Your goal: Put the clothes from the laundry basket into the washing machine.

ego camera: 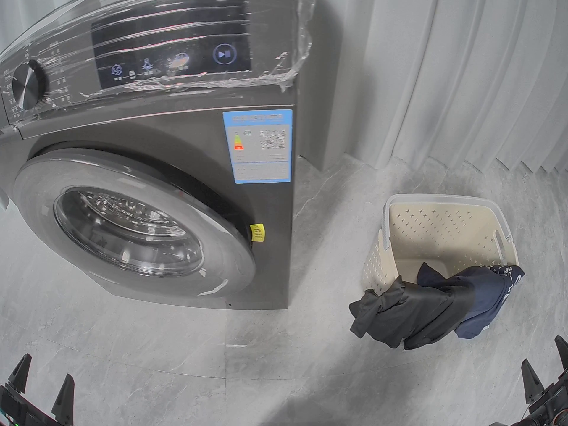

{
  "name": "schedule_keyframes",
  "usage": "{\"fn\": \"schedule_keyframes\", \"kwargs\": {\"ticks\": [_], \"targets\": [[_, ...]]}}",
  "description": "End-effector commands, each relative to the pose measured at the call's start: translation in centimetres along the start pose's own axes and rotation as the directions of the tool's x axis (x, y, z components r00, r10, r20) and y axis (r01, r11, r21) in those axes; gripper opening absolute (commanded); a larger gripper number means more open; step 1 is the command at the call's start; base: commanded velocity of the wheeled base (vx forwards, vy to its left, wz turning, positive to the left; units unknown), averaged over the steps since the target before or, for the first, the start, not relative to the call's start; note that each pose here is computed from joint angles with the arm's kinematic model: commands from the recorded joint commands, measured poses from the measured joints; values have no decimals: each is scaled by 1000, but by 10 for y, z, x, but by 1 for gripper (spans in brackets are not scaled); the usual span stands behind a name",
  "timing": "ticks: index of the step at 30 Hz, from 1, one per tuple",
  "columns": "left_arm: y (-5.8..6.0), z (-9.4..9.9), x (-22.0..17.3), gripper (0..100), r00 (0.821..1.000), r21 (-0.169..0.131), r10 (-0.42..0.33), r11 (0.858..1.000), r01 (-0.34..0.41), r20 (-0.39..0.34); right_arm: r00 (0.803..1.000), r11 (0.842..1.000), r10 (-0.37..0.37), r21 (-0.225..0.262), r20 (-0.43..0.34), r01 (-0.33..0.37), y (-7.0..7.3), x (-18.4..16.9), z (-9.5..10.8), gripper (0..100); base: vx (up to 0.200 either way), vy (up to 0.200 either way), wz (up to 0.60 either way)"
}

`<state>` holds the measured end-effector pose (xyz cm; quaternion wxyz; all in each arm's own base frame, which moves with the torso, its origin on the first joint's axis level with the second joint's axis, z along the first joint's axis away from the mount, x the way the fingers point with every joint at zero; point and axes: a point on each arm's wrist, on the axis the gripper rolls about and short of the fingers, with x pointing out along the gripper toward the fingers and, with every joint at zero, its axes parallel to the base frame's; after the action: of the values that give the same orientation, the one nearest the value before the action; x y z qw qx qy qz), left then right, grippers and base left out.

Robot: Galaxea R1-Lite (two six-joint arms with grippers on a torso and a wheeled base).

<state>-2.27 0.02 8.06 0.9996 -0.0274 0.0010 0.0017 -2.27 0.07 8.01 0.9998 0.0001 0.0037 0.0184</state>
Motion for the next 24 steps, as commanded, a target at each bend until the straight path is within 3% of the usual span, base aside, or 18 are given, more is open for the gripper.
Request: {"fn": "schedule_keyframes", "kwargs": {"ticks": [1,16,24], "targets": [[0,-5,0,100,1000,0,0,1000,0,-1,1000,1000,2,0,-9,-2,0,1,-5,100,0,200,0],[0,-5,0,100,1000,0,0,1000,0,-1,1000,1000,0,0,-8,0,0,1,-5,100,0,0,0],[0,-5,0,100,1000,0,0,1000,0,-1,1000,1000,0,-1,-8,0,0,1,-5,100,0,200,0]]}}
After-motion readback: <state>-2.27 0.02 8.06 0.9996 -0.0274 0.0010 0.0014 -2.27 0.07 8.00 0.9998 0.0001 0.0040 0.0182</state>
